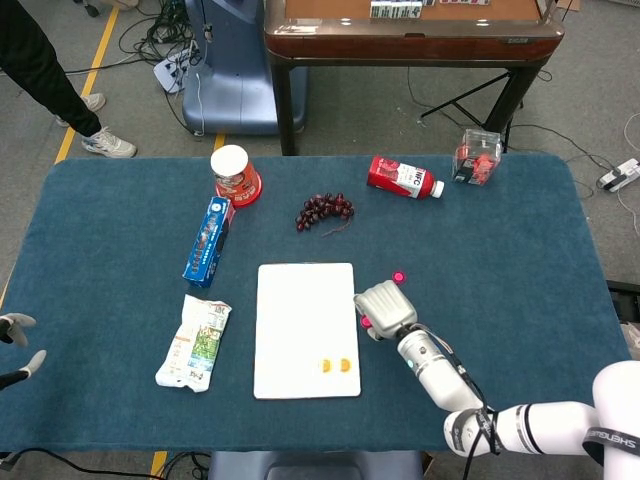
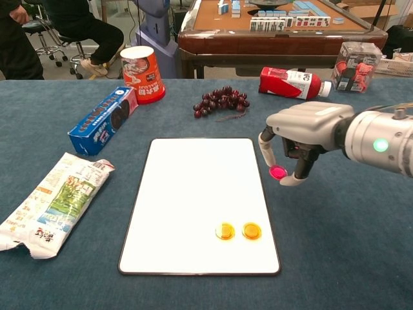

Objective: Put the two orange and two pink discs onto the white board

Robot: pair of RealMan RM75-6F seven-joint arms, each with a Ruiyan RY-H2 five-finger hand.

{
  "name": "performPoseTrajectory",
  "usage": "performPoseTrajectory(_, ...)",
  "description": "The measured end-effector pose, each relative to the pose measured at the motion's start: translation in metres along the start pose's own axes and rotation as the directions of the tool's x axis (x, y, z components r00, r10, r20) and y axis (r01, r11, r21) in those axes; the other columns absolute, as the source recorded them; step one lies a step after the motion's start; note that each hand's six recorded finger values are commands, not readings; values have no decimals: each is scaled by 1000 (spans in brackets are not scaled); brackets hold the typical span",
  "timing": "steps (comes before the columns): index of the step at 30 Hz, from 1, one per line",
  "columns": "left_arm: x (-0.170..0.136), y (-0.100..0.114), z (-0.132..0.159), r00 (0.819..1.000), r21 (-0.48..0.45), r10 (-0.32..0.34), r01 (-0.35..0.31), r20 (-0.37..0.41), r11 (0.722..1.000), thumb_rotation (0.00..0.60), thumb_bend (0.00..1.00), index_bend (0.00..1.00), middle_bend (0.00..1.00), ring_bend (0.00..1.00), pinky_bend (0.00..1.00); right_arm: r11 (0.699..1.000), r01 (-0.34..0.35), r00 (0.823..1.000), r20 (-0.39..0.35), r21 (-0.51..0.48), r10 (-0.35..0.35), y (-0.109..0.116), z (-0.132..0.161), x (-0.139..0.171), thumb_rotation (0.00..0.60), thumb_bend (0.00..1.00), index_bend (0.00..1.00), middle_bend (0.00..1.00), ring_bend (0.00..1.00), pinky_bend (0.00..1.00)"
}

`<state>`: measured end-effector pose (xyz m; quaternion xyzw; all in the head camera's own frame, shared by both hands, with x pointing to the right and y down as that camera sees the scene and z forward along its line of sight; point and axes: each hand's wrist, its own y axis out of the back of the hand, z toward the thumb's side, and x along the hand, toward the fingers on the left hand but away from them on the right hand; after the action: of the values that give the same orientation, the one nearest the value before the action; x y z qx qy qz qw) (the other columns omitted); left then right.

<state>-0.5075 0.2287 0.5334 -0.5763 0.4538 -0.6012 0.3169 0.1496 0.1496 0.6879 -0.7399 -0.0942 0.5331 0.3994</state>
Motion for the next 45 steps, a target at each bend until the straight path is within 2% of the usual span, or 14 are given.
performPoseTrajectory(7,0,2,-1,1000,-8,5,-5,-1,1000,600,245,493,583,490,784,1000,-3,1000,-16,-12,3,2,21,-20,600,246,546,1000,1000,1000)
performPoseTrajectory(17,0,7,-4,1000,-18,16,-16,-9,1000,600,245,493,583,490,784,999,10,1000,-23,-39,-11,4,34,-37,600,71,308,1000,1000,1000)
performPoseTrajectory(22,0,6,-5,1000,-17,12,-12,-9,1000,600,245,493,583,490,784,998,26,999,-22,-51,-27,7,33,-38,600,64,282,1000,1000,1000)
performPoseTrajectory(26,0,7,-5,1000,-17,14,-14,-8,1000,600,245,493,583,490,784,998,38,999,1,-44,-38,10,22,-37,600,161,282,1000,1000,1000)
performPoseTrajectory(29,0,6,-4,1000,-17,12,-12,-8,1000,600,245,493,583,490,784,998,47,999,30,-36,-46,14,9,-34,600,195,283,1000,1000,1000)
performPoseTrajectory(37,0,3,-2,1000,-7,4,-4,-3,1000,600,245,493,583,490,784,999,41,990,139,0,-41,20,-38,-29,600,220,303,1000,1000,1000)
performPoseTrajectory(45,0,1,-1,1000,-3,-1,1,-1,1000,600,245,493,583,489,784,1000,10,973,232,-14,-6,14,-76,-32,600,225,316,1000,1000,1000)
